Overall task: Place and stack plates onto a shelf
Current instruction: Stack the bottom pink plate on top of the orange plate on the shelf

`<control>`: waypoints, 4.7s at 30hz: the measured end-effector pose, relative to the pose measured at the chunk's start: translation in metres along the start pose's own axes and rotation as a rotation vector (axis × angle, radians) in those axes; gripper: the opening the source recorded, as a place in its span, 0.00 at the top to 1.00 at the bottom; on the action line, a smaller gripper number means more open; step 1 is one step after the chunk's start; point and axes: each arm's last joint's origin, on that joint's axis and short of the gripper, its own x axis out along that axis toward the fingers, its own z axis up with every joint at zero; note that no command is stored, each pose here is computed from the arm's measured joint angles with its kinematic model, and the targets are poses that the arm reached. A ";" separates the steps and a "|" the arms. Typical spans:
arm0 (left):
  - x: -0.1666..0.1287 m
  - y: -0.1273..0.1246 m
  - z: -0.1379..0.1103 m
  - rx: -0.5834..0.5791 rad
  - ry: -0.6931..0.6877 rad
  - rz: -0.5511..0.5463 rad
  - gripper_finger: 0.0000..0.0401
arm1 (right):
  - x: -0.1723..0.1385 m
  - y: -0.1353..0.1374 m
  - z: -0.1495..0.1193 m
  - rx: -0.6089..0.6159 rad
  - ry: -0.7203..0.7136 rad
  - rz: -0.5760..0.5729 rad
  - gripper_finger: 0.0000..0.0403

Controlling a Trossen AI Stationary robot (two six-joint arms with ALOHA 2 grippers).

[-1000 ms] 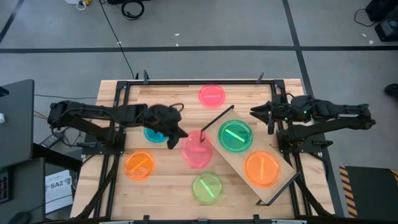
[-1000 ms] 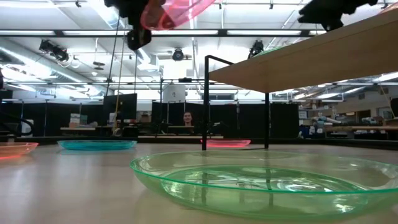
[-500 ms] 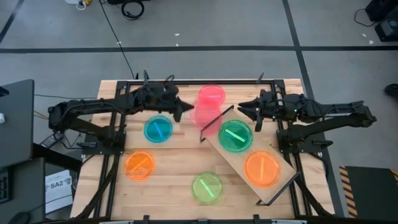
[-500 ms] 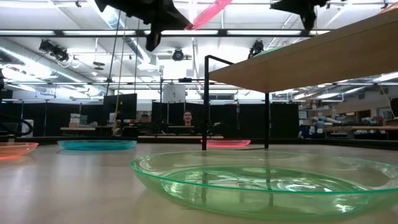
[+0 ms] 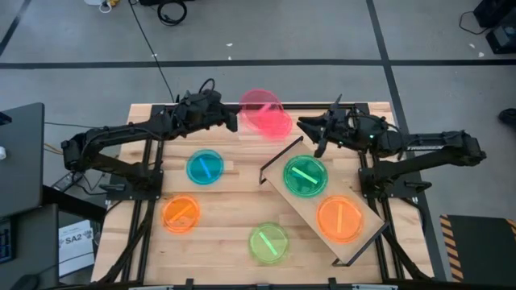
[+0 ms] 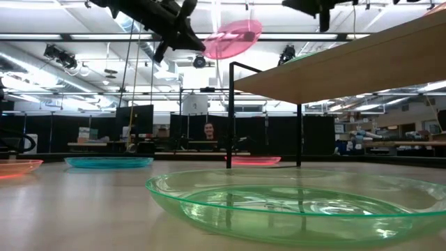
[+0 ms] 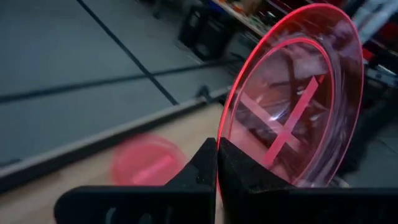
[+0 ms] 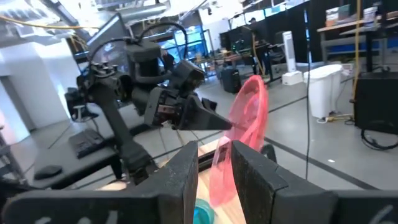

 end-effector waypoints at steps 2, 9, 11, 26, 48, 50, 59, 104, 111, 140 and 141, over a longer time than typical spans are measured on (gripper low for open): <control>0.000 0.000 0.002 0.019 -0.033 0.027 0.98 | 0.007 -0.003 -0.004 -0.004 0.004 -0.018 0.75; -0.002 -0.009 0.006 0.099 -0.106 -0.007 0.98 | 0.029 -0.010 -0.013 -0.171 -0.018 -0.061 0.75; -0.003 -0.012 0.006 0.113 -0.121 -0.009 0.98 | 0.034 -0.011 -0.016 -0.225 -0.024 -0.067 0.75; -0.007 -0.024 -0.001 0.196 -0.129 -0.001 0.98 | 0.045 -0.016 -0.024 -0.302 -0.027 -0.188 0.75; -0.007 -0.025 -0.002 0.186 -0.127 -0.006 0.98 | 0.045 -0.018 -0.024 -0.302 -0.026 -0.202 0.98; -0.007 -0.025 -0.002 0.181 -0.126 -0.008 0.98 | 0.045 -0.018 -0.024 -0.302 -0.026 -0.202 0.99; -0.007 -0.026 -0.003 0.199 -0.100 -0.053 0.93 | 0.045 -0.018 -0.024 -0.299 -0.029 -0.215 0.99; -0.006 -0.022 -0.013 0.252 0.023 -0.053 0.59 | -0.071 -0.027 0.024 0.356 0.128 0.125 0.99; -0.006 -0.020 -0.016 0.259 0.047 -0.042 0.59 | -0.087 -0.023 0.005 0.681 0.511 0.305 0.99; -0.007 -0.017 -0.021 0.276 0.101 -0.017 0.59 | -0.128 -0.010 -0.018 0.905 1.271 0.101 0.99; -0.007 -0.017 -0.021 0.276 0.101 -0.017 0.59 | -0.129 -0.008 -0.013 0.886 1.274 0.076 0.99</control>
